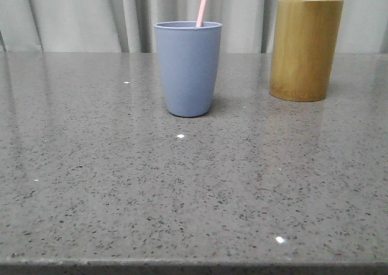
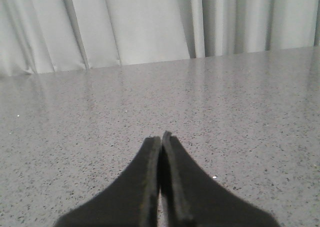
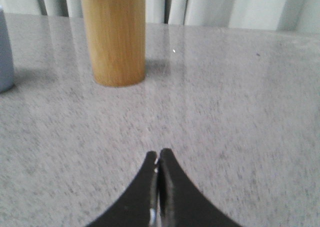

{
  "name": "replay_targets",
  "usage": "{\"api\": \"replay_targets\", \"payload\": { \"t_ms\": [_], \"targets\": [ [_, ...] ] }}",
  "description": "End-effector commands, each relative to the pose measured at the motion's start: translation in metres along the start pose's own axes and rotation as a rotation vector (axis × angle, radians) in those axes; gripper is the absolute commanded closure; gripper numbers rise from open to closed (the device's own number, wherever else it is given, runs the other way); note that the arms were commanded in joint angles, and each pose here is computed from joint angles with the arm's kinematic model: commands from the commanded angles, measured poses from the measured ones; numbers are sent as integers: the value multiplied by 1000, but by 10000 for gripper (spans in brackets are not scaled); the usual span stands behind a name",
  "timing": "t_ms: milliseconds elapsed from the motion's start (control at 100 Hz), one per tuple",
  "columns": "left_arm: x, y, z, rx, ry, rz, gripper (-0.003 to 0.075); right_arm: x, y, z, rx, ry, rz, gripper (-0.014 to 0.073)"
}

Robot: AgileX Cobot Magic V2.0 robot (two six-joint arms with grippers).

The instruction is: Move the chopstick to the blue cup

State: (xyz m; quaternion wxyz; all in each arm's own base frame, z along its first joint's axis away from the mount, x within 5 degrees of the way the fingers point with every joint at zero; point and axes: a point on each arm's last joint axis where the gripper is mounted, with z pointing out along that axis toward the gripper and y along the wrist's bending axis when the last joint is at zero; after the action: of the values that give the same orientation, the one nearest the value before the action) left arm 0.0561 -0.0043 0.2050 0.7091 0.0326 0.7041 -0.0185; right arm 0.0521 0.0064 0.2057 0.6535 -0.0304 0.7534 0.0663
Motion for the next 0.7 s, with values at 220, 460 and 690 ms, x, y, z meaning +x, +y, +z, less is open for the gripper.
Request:
{"api": "replay_targets", "payload": {
  "t_ms": [220,460,690],
  "targets": [
    [-7,1,-3,-10,-108,-4,739,6,0,4,0,-159,5,662],
    [-7,1,-3,-10,-108,-4,739,5,0,4,-1,-167,5,662],
    [-7,1,-3,-10,-108,-4,739,5,0,4,-1,-167,5,662]
  ]
}}
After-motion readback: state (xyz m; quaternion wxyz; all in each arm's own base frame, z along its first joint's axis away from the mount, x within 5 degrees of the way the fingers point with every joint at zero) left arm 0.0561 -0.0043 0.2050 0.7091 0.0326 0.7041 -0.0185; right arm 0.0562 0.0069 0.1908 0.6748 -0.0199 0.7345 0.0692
